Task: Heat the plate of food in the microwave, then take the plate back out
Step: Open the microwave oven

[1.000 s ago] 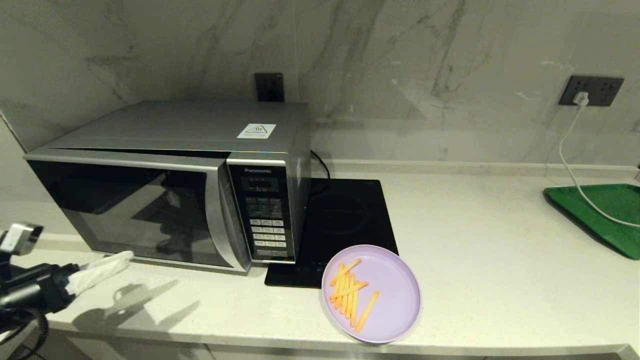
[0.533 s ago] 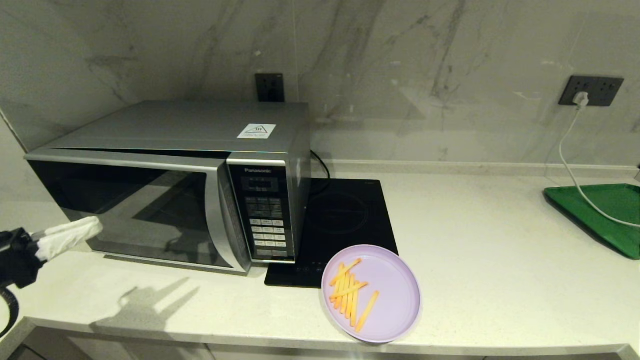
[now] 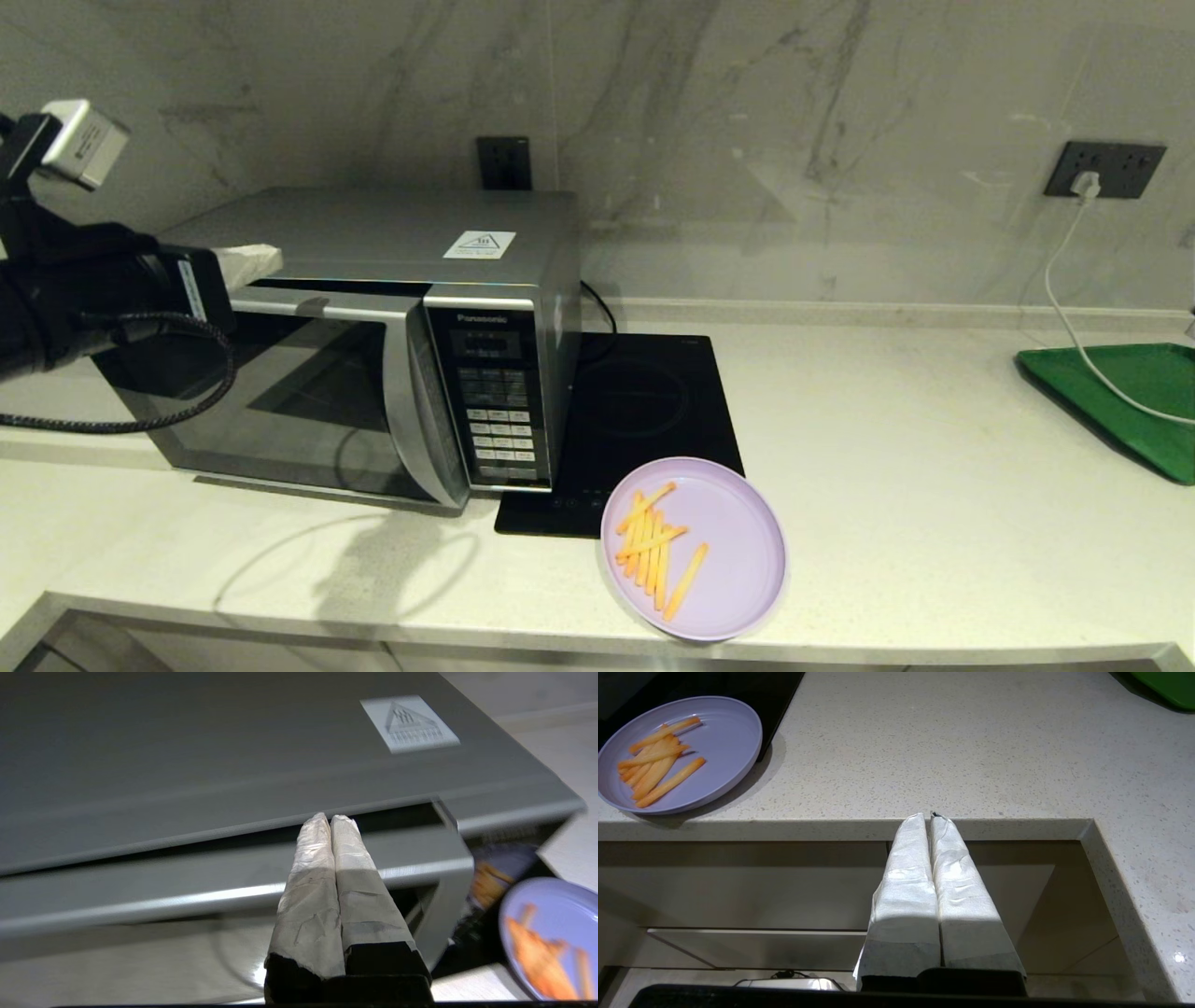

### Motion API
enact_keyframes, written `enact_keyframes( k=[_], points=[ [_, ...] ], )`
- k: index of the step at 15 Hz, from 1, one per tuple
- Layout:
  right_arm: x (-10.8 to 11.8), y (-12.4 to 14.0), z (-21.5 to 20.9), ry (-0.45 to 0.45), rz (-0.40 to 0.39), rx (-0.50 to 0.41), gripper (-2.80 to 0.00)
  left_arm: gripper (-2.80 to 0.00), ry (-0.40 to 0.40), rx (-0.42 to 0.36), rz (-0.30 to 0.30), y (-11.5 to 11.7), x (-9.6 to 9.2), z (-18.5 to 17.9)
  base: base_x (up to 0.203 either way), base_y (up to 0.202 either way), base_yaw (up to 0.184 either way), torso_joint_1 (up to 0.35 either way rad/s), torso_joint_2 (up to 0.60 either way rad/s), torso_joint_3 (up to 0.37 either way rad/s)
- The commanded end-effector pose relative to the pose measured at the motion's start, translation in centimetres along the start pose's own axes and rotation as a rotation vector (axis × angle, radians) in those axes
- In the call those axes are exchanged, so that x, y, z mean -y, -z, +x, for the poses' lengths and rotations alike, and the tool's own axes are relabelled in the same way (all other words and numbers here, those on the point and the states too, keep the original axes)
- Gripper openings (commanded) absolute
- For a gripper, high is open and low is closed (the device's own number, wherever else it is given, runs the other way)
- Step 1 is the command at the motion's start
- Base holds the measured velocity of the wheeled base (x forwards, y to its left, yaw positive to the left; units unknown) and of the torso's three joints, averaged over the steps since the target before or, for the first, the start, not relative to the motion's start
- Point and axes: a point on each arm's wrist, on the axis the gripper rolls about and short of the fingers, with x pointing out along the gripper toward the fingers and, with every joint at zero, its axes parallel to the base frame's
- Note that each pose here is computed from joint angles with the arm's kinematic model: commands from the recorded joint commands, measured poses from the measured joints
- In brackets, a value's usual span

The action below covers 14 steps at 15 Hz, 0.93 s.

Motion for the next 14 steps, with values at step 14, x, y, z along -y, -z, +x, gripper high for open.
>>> enact_keyframes(
  k=[14],
  points=[
    [0.0, 0.0, 0.0, 0.000, 0.000, -0.001, -2.80, -2.80, -0.074, -0.335, -0.090, -2.5, 3.4, 7.1, 0.000, 0.000, 0.000, 0.000, 0.00, 0.000]
  ],
)
